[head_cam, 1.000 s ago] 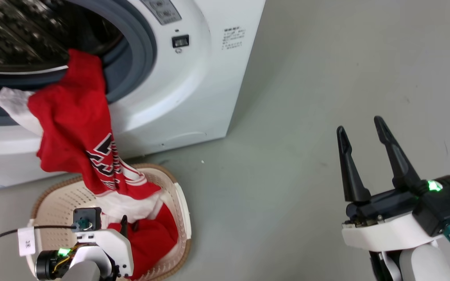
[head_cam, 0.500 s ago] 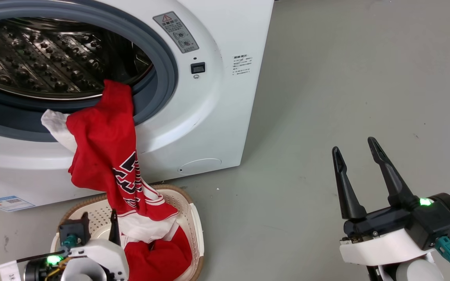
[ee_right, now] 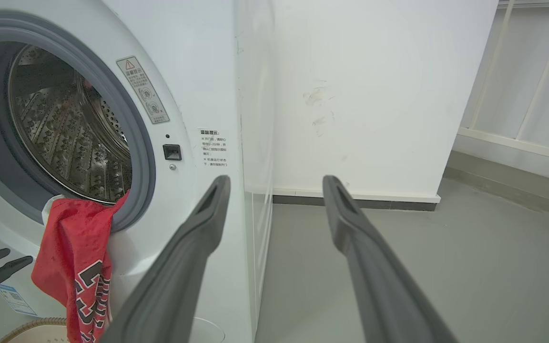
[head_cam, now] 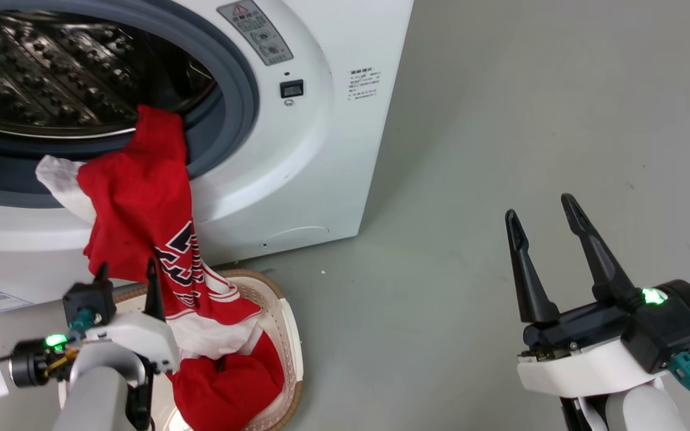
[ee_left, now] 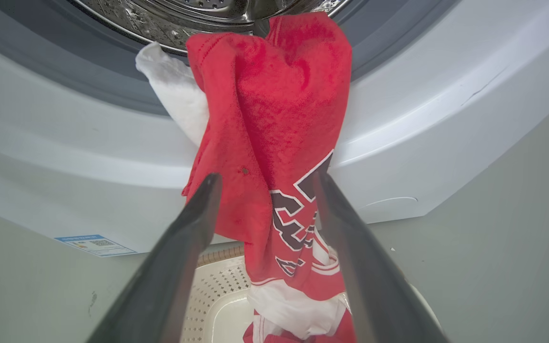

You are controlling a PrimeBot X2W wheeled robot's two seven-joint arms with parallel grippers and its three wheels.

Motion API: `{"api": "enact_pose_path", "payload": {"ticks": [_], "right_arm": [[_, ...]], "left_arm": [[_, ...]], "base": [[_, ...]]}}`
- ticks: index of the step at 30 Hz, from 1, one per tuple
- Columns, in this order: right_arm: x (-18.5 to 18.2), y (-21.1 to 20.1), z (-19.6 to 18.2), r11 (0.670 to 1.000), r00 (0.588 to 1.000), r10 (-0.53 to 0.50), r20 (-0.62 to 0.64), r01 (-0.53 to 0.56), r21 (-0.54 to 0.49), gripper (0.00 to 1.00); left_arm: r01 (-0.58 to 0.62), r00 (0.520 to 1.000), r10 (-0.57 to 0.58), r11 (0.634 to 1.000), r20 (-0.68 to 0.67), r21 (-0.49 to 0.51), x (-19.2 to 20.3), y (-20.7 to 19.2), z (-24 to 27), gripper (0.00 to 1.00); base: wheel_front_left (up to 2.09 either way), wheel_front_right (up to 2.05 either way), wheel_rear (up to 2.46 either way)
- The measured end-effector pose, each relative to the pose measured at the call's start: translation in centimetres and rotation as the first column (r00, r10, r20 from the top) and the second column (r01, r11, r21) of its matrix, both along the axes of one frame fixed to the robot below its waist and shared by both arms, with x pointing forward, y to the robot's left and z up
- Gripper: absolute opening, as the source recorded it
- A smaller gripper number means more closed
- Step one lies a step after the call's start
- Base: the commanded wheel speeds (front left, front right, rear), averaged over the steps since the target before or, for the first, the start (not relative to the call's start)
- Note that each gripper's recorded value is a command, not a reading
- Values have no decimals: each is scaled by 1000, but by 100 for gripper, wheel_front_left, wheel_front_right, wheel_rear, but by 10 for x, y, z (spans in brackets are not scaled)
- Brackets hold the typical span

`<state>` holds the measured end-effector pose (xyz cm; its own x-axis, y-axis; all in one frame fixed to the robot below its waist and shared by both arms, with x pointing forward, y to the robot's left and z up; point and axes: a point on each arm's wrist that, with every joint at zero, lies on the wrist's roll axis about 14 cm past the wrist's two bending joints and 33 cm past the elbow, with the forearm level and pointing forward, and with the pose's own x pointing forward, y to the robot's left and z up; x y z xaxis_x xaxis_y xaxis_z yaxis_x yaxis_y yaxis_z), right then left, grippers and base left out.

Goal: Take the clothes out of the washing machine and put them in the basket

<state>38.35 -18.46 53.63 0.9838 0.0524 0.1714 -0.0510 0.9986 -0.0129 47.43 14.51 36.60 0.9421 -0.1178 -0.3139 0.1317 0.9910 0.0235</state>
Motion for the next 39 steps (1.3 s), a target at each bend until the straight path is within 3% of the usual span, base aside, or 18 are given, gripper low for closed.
{"api": "enact_pose_path", "payload": {"ticks": [21,33,34,35,36,39], "right_arm": [[29,-21,-25,999,997,-52,-62,52,-10,100],[38,-26,-41,998,993,-64,-103,63,-8,100],[38,-26,-42,998,993,-64,-103,64,-7,100],[38,-26,-42,998,993,-64,-103,64,-7,100],[39,-26,-42,998,993,-64,-104,64,-7,100],[38,-26,-40,998,993,-64,-100,64,-5,100]], "left_arm": [[37,997,-32,997,-71,72,86,-3,-50,100],[34,991,-24,997,-135,75,98,-5,-83,100],[33,991,-23,997,-135,74,99,-5,-83,90],[31,991,-22,997,-134,72,99,-5,-82,9],[27,991,-18,997,-134,67,99,-5,-82,0],[21,992,-13,998,-128,61,100,-4,-78,0]], "base": [[0,0,0],[0,0,0],[0,0,0],[0,0,0],[0,0,0],[0,0,0]]}}
